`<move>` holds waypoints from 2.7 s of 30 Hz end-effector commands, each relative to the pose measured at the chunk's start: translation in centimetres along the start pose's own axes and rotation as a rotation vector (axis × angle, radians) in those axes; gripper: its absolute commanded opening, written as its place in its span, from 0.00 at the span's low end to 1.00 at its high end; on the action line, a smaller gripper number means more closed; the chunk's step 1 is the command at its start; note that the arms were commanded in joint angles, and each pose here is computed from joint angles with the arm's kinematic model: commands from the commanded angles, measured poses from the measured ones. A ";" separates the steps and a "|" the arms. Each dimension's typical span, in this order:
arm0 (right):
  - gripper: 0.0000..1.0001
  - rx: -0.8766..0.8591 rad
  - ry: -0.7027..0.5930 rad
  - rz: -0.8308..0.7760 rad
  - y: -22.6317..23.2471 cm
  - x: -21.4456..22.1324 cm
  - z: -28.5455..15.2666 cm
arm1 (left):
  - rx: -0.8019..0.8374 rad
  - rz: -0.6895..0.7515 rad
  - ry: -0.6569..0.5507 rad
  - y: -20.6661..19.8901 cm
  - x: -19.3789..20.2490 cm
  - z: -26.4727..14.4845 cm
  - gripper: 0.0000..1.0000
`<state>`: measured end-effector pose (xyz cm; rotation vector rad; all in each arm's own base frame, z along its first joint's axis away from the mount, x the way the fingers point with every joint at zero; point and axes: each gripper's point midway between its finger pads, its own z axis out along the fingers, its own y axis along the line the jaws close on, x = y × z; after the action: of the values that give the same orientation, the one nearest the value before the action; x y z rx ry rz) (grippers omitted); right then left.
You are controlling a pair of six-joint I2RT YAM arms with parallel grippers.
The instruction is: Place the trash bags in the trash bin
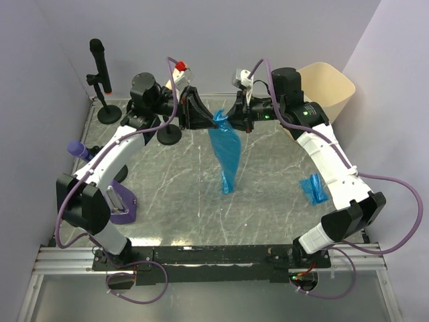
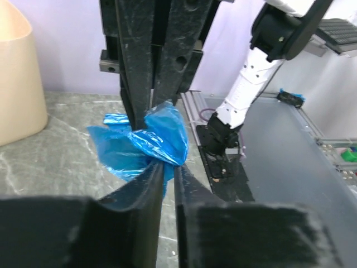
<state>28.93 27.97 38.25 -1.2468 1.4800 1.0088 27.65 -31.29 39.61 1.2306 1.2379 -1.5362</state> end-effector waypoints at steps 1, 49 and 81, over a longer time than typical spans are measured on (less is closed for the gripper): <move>0.00 -0.024 -0.055 -0.061 0.8 -2.6 -0.3 | -0.042 0.099 0.005 0.0 -1.4 0.0 0.07; 0.00 0.193 -0.084 0.098 -1.9 0.4 -8.8 | -0.353 -0.012 0.032 7.3 0.1 1.7 0.65; 0.29 0.167 -0.121 0.004 1.0 -2.6 -9.0 | -0.231 -0.198 0.022 4.7 1.0 -1.6 0.01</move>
<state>32.88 15.88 38.34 -0.8000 1.6795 0.8489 34.04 -30.70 34.87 0.9941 1.6176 -1.4022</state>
